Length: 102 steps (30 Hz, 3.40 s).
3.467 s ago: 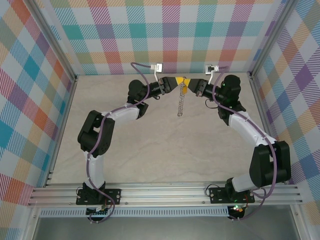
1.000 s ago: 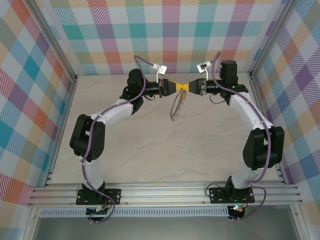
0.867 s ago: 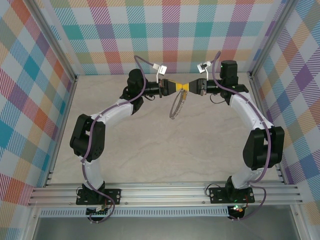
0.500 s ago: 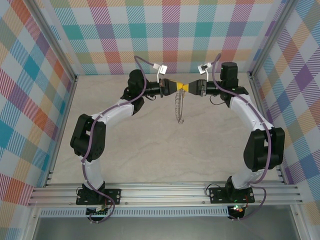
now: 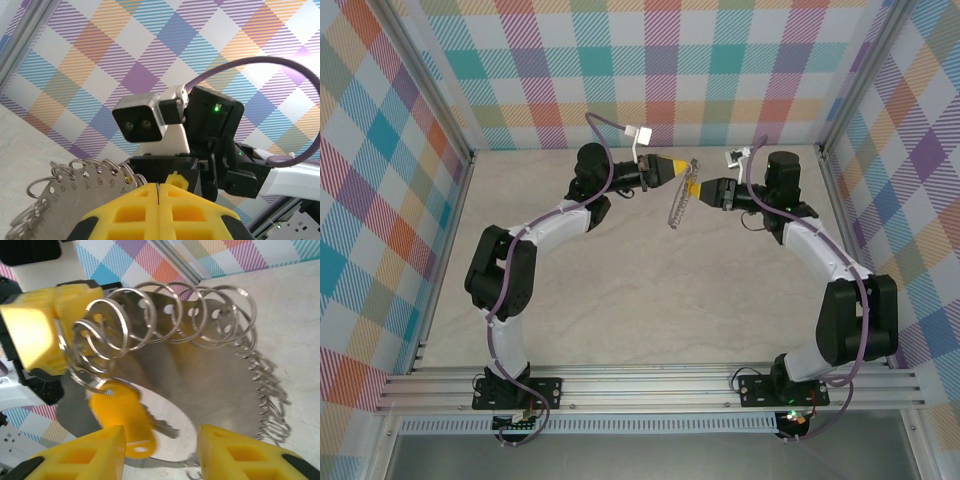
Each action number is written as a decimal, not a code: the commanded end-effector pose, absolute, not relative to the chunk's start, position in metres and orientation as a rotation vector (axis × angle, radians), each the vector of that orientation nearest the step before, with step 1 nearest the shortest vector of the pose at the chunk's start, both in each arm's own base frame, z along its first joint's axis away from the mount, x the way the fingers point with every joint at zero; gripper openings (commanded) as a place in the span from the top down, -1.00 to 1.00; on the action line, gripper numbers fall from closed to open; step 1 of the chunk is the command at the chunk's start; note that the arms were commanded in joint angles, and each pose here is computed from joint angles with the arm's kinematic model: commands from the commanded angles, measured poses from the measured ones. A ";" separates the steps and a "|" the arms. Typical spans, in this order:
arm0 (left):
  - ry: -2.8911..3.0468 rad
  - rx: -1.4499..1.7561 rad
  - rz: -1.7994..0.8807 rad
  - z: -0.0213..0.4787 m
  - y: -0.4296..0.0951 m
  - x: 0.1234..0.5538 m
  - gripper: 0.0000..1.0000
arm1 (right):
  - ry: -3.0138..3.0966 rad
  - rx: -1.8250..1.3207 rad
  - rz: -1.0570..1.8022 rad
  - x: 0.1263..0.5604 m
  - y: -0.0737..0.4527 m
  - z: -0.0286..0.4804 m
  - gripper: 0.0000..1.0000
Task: Put the keys on the keyring
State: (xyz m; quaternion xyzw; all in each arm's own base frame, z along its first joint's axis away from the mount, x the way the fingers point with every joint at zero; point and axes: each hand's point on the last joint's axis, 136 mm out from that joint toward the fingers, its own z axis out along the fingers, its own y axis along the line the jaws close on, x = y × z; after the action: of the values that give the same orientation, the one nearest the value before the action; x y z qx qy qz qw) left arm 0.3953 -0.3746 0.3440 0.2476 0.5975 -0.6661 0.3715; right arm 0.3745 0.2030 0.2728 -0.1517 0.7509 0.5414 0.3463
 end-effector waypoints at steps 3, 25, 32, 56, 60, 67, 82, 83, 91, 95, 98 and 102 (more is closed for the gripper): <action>1.455 0.656 -1.714 0.357 -0.376 0.390 1.00 | 1.868 -0.367 1.351 0.379 0.199 0.287 0.04; 1.454 0.645 -1.716 0.359 -0.375 0.391 1.00 | 1.873 -0.398 1.239 0.378 0.219 0.291 -0.16; 1.456 0.625 -1.709 0.358 -0.375 0.393 1.00 | 1.868 -0.429 1.247 0.379 0.226 0.296 0.22; 1.482 0.552 -1.601 0.356 -0.373 0.398 1.00 | 1.912 -0.542 1.269 0.349 0.258 0.290 1.00; 1.480 0.559 -1.606 0.356 -0.375 0.396 1.00 | 1.939 -0.540 1.253 0.354 0.261 0.285 1.00; 1.480 0.556 -1.610 0.356 -0.375 0.396 1.00 | 1.946 -0.526 1.198 0.343 0.247 0.288 0.40; 1.435 0.576 -1.662 0.365 -0.376 0.390 1.00 | 1.823 -0.220 1.136 0.368 0.184 0.327 0.50; 1.434 0.576 -1.662 0.365 -0.375 0.389 1.00 | 1.827 -0.219 1.149 0.371 0.186 0.325 0.53; 1.434 0.573 -1.661 0.364 -0.376 0.390 1.00 | 1.828 -0.228 1.237 0.387 0.200 0.321 0.66; 1.436 0.570 -1.662 0.363 -0.376 0.391 1.00 | 1.830 -0.268 1.264 0.387 0.214 0.321 0.67; 1.437 0.564 -1.657 0.363 -0.376 0.392 1.00 | 1.824 -0.302 1.280 0.382 0.225 0.324 0.72; 1.440 0.559 -1.647 0.363 -0.375 0.392 1.00 | 1.827 -0.337 1.302 0.370 0.233 0.326 0.75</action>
State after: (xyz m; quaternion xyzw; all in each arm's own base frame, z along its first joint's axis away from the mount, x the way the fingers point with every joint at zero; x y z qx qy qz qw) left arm 0.4084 -0.3774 0.3330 0.1990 0.6123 -0.6529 0.3989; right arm 0.3819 0.2214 0.2991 -0.0986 0.7563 0.5000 0.4103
